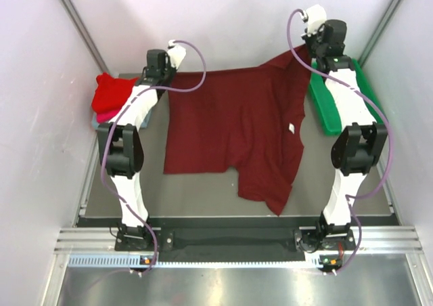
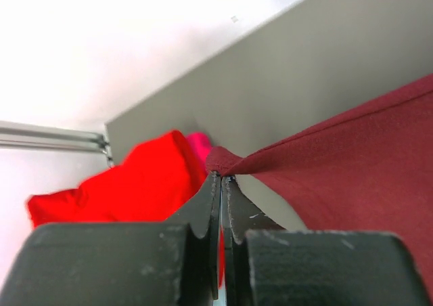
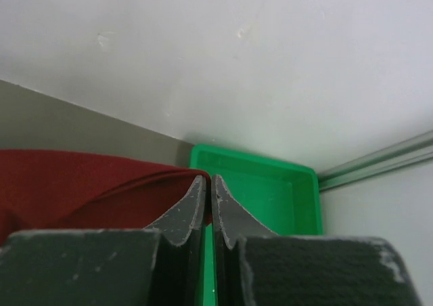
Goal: Fold and stack the t-shirts
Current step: Flatten the tshirt out
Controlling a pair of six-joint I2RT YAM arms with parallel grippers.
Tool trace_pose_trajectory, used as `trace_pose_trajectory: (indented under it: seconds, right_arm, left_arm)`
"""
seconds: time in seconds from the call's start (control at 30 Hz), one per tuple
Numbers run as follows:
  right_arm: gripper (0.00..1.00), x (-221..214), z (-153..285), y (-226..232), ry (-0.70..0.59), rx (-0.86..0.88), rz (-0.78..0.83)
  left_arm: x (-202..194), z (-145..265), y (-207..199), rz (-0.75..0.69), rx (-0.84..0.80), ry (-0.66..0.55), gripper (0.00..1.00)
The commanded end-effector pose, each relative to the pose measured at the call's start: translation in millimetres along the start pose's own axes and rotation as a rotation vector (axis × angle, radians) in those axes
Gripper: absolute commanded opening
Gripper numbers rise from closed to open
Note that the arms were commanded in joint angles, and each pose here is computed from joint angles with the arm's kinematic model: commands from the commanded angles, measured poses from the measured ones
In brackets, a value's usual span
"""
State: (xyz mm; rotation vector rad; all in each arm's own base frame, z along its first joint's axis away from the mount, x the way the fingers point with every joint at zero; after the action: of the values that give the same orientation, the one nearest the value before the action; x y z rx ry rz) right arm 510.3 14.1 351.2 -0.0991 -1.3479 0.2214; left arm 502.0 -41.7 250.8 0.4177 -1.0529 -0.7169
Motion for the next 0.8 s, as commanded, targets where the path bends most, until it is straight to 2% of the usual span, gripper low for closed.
trace_pose_trajectory:
  seconds: [0.0,0.27,0.47,0.6,0.77]
  right_arm:
    - [0.00,62.1,26.9,-1.9,-0.222,-0.026,0.045]
    - [0.00,33.4,41.0,10.7,-0.219,-0.041,0.099]
    - [0.00,40.0,46.6,11.1,-0.244,-0.058,0.085]
    - [0.00,21.3,26.7,15.0,-0.191,-0.052,0.126]
    - [0.00,-5.6,-6.4,21.3,-0.143,-0.051,0.153]
  left_arm:
    - [31.4,17.0,41.2,0.002,0.181,-0.117,0.00]
    - [14.8,30.3,31.8,-0.083,0.195,-0.109,0.00]
    - [35.2,41.4,52.9,-0.190,0.310,-0.260,0.00]
    - [37.8,8.1,54.7,-0.234,0.324,-0.234,0.00]
    - [40.2,-19.5,51.2,-0.320,0.360,-0.297,0.00]
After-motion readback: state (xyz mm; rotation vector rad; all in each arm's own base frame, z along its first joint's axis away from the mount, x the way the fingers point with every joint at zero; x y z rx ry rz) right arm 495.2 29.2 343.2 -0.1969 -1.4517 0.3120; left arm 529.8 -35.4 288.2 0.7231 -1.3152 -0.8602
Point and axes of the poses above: each gripper's point midway between its finger pads, its own z axis back along the fingers, its own y axis along the line the jaws close on, x = y × z, the point moved 10 cm from there along z, back along the fingers, and after that the axes turned 13 degrees about -z, right-handed, at the moved point
